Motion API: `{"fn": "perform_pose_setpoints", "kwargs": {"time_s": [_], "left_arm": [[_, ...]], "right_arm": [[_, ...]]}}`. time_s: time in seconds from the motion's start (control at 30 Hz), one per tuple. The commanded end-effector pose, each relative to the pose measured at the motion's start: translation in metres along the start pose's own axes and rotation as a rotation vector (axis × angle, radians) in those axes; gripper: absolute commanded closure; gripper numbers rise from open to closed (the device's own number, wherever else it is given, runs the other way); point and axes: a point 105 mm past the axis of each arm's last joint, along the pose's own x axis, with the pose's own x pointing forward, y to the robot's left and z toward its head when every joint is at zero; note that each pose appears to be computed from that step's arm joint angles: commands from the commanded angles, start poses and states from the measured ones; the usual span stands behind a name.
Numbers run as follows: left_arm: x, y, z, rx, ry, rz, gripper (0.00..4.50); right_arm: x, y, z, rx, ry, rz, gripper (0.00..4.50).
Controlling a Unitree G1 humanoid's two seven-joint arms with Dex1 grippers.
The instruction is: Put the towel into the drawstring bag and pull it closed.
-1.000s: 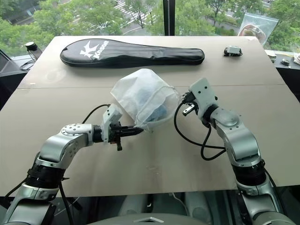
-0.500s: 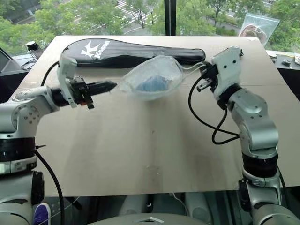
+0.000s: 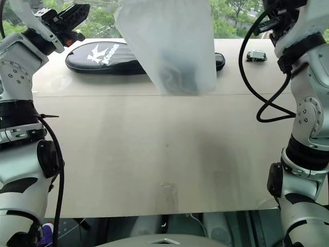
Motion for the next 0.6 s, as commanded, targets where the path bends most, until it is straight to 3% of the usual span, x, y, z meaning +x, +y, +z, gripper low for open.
{"fn": "perform_pose_setpoints", "kwargs": {"time_s": [0.03, 0.13, 0.27, 0.37, 0.47, 0.6], "left_arm": [[-0.014, 0.050, -0.015, 0.013, 0.022, 0.304, 4.45], [-0.024, 0.075, -0.016, -0.018, -0.011, 0.464, 4.45], [-0.035, 0.089, -0.001, -0.084, -0.157, 0.567, 4.45], [-0.032, 0.081, -0.004, -0.075, -0.169, 0.516, 4.45], [-0.018, 0.050, -0.018, -0.134, -0.142, 0.341, 4.45], [-0.007, -0.008, -0.048, -0.182, -0.044, 0.066, 4.45]], "right_arm": [[-0.014, -0.059, 0.004, 0.069, -0.032, -0.344, 4.50], [-0.027, -0.091, 0.005, 0.172, -0.063, -0.533, 4.50], [-0.047, -0.126, -0.007, 0.293, -0.059, -0.706, 4.50], [-0.045, -0.123, -0.015, 0.313, -0.020, -0.641, 4.50], [-0.025, -0.075, -0.011, 0.354, -0.016, -0.360, 4.50], [-0.021, 0.023, -0.006, 0.444, 0.031, 0.139, 4.50]]}}
